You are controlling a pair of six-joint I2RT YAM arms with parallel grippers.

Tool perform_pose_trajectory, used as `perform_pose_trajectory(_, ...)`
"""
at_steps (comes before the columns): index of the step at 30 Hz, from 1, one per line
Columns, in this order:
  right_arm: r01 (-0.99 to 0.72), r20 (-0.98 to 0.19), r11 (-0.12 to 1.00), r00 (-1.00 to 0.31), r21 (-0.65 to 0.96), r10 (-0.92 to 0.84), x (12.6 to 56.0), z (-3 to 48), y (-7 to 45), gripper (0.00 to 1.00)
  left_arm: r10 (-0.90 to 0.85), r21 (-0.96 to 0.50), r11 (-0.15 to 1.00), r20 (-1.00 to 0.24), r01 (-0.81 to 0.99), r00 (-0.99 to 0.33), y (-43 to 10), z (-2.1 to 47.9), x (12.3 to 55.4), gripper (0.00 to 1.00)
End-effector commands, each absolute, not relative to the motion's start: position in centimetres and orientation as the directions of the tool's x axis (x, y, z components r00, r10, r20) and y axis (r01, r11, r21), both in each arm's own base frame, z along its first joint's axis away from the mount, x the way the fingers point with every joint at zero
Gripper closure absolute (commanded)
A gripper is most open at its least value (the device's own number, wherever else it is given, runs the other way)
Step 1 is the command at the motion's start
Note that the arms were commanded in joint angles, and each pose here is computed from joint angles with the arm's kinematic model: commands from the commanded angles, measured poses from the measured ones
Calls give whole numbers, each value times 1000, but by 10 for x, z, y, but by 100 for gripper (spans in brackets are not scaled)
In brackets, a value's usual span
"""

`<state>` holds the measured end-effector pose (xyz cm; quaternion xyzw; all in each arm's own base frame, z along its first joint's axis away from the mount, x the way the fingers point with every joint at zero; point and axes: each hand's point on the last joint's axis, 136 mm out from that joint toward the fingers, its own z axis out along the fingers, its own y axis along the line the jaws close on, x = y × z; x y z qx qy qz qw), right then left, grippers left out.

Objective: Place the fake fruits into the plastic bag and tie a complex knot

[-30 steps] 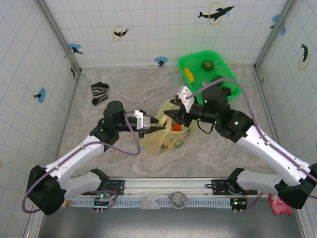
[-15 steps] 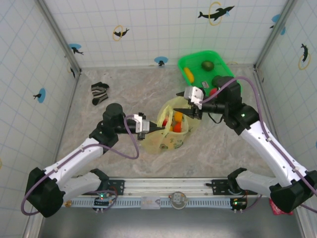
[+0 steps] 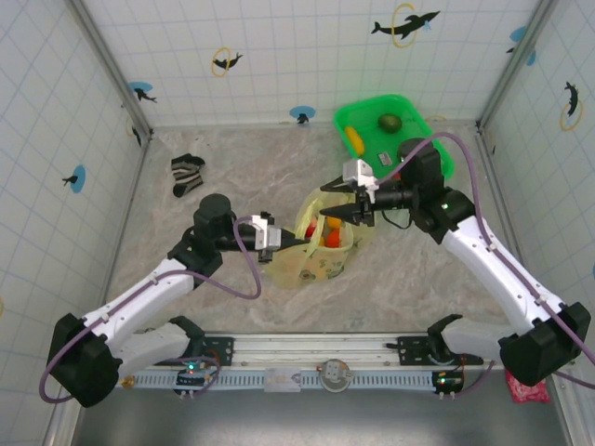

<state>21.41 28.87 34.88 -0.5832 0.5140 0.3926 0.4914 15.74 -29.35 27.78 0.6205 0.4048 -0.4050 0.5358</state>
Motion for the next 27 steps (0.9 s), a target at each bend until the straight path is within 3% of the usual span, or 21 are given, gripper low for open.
perform_pose_trajectory(1,-985,-966,7,165,-170,-198,218,349,294,48,53,369,-120,-925,922,377,-295,279,153,100)
perform_pose_trajectory(9,-990,-967,-43,144,-138,-211,213,341,305,57,63,365,-115,-926,924,373,-295,277,155,100)
perform_pose_trajectory(12,-988,-967,-56,152,-143,-204,210,342,304,73,67,365,-110,-925,925,373,-296,276,156,100)
perform_pose_trajectory(15,-986,-966,-46,169,-163,-194,210,351,301,96,88,359,-64,-927,931,364,-296,277,164,99)
perform_pose_trajectory(16,-986,-967,-29,170,-167,-191,212,355,300,100,97,354,-24,-930,935,354,-295,279,170,92)
perform_pose_trajectory(19,-987,-976,52,144,-154,-164,218,373,296,100,112,353,127,-934,927,340,-288,290,188,66)
perform_pose_trajectory(20,-986,-982,95,119,-134,-150,222,380,295,100,128,347,179,-936,921,328,-285,293,195,62)
perform_pose_trajectory(27,-954,-988,284,-126,96,-91,244,403,291,100,103,276,264,-961,924,257,-273,303,195,45)
